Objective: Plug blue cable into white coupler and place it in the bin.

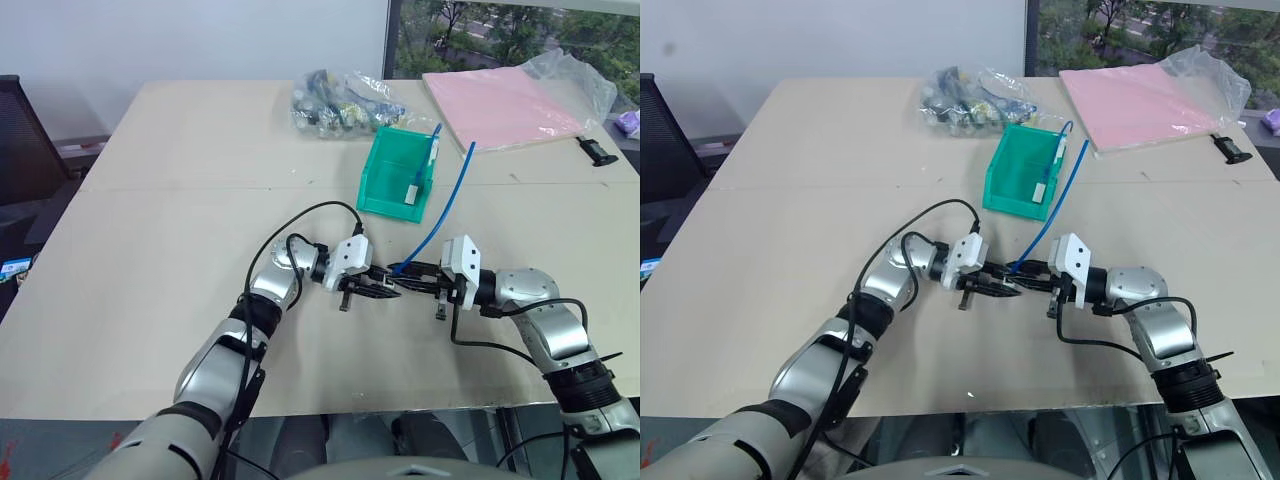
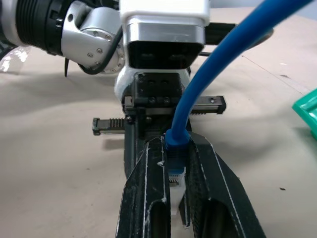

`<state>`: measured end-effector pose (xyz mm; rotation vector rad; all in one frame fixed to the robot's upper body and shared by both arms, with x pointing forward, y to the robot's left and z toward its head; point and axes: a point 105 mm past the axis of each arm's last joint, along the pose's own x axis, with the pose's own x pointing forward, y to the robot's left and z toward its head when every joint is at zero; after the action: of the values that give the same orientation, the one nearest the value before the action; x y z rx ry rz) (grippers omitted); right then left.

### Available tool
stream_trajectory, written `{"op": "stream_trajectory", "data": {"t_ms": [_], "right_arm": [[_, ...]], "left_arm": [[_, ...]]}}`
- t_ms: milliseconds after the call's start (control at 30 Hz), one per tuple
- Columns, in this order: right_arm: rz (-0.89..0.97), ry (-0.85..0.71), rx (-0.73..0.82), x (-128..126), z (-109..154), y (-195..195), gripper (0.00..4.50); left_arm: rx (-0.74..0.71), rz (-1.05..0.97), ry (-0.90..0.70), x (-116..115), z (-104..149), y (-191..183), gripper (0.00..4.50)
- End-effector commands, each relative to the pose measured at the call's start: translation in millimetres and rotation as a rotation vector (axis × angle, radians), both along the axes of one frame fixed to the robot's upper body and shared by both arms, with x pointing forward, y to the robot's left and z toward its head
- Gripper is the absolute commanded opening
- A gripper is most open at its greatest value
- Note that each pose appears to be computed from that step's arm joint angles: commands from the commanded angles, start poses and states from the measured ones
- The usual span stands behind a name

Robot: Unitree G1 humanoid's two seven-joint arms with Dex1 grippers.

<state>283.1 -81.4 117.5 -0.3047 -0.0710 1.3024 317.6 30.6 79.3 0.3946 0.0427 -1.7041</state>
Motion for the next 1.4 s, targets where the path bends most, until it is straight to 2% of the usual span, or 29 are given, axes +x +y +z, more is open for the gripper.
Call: {"op": "stream_trajectory", "data": {"t_ms": [33, 367, 533, 600, 667, 767, 833, 967, 1033, 1133, 1200, 1233, 1300, 1333, 1367, 1400], "right_arm": [[0.016, -0.047, -0.057, -1.4, -3.0, -1.7, 0.00], [0.018, -0.022, -0.169, 3.9, -26.1, 2.9, 0.00], [0.045, 0.104, -0.359, -5.4, -64.4, -7.4, 0.00], [0.040, 0.207, -0.438, -13.2, -84.1, -15.3, 0.00], [0.048, 0.258, -0.466, -20.3, -93.0, -19.6, 0.00], [0.000, 0.234, -0.367, -11.6, -78.4, -13.8, 0.00], [-0.059, 0.178, -0.229, 3.3, -53.9, -4.6, 0.00], [-0.075, 0.069, 0.137, 17.1, 20.2, 9.8, 0.00], [-0.052, 0.049, 0.175, 16.0, 35.5, 9.3, 0.00], [-0.049, 0.026, 0.135, 17.7, 35.3, 6.9, 0.00], [-0.050, 0.027, 0.123, 19.2, 33.4, 6.7, 0.00], [-0.052, 0.025, 0.117, 19.8, 32.6, 6.6, 0.00], [-0.052, 0.023, 0.108, 20.4, 32.7, 4.4, 0.00], [-0.062, 0.020, 0.111, 22.4, 35.6, 1.0, 0.00], [-0.074, 0.016, 0.113, 24.0, 38.1, -2.3, 0.00], [-0.080, 0.015, 0.114, 24.8, 40.9, -5.0, 0.00]], "left_arm": [[0.041, -0.020, 0.017, -5.0, -12.5, -1.2, 0.61], [0.038, -0.034, 0.014, -6.8, -12.4, -2.5, 0.61], [0.037, -0.033, 0.014, -6.8, -12.4, -2.2, 0.61], [0.037, -0.031, 0.013, -6.6, -12.6, -2.6, 0.61], [0.037, -0.030, 0.014, -6.5, -12.8, -2.9, 0.61], [0.036, -0.029, 0.017, -7.3, -13.6, -2.5, 0.61], [0.036, -0.028, 0.019, -8.1, -14.8, -2.4, 0.61], [0.034, -0.026, 0.021, -9.1, -16.3, -2.5, 0.61], [0.029, -0.021, 0.023, -8.8, -16.0, -2.7, 0.61], [0.040, -0.015, 0.049, -10.0, -18.4, -0.9, 0.61], [0.047, 0.000, 0.062, -10.6, -18.6, 2.2, 1.63], [0.045, 0.013, 0.053, -10.0, -17.8, 2.7, 1.92], [0.021, 0.070, 0.022, -6.8, -10.6, 6.2, 3.03], [-0.002, 0.118, -0.004, -4.9, -2.5, 11.0, 3.27], [-0.029, 0.167, -0.028, -4.6, 5.7, 16.0, 3.75], [-0.064, 0.214, -0.043, -5.8, 15.1, 20.5, 3.75]]}}
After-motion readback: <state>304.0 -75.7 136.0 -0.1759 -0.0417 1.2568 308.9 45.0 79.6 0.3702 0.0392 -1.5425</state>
